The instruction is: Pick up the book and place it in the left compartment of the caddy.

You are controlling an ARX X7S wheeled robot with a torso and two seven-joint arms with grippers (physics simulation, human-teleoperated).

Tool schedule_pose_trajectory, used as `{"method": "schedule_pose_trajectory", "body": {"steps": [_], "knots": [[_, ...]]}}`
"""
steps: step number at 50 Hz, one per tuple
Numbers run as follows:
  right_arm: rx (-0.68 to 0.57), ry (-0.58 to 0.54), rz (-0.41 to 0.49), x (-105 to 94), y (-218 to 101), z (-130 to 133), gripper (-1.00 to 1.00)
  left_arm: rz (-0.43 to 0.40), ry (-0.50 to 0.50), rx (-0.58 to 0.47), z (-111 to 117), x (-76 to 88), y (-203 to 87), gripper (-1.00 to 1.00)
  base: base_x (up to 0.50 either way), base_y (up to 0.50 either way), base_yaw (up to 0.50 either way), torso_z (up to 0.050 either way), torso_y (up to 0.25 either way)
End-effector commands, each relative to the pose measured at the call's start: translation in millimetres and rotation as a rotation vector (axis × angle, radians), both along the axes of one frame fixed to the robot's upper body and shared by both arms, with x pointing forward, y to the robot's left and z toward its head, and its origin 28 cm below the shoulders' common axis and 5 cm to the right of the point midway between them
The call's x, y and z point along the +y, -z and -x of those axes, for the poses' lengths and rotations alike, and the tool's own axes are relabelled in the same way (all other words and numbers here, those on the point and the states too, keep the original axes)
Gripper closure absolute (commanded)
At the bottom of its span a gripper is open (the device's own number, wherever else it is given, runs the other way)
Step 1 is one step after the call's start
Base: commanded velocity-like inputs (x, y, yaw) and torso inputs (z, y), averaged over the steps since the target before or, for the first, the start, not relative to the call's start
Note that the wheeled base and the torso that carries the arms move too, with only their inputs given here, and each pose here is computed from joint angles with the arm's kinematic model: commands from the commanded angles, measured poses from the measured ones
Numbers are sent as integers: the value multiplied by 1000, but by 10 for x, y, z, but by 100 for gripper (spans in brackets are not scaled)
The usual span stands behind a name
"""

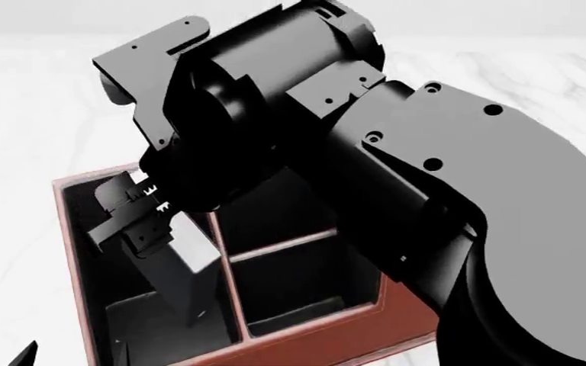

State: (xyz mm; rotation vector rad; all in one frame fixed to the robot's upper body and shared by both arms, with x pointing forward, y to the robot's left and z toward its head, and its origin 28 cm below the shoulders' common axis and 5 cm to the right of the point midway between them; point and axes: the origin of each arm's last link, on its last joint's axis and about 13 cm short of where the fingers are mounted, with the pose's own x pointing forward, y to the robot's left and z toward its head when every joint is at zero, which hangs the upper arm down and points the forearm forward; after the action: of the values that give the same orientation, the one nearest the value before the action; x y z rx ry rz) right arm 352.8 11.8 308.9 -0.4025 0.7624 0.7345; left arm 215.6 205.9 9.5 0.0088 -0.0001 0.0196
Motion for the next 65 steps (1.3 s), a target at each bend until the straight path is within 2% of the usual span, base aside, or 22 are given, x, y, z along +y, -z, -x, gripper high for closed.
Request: {"method": "schedule_pose_trajectory", "body": {"steps": [1, 14, 44, 65], "knots": [[-37, -7, -26, 14, 107, -58, 100, 1, 1, -1, 0, 1, -3, -100, 0, 0, 0, 0, 0], [-39, -36, -36, 79, 287, -46, 100, 4, 0, -3, 0, 1, -11, -100, 0, 0, 0, 2, 2], [-11, -43, -7, 33, 664, -104, 100, 2, 7, -5, 8, -3, -12, -100, 0, 0, 0, 0, 1], [2, -37, -3, 9, 767, -122, 100, 7, 6, -6, 7, 4, -19, -100, 0, 0, 0, 0, 0]]}}
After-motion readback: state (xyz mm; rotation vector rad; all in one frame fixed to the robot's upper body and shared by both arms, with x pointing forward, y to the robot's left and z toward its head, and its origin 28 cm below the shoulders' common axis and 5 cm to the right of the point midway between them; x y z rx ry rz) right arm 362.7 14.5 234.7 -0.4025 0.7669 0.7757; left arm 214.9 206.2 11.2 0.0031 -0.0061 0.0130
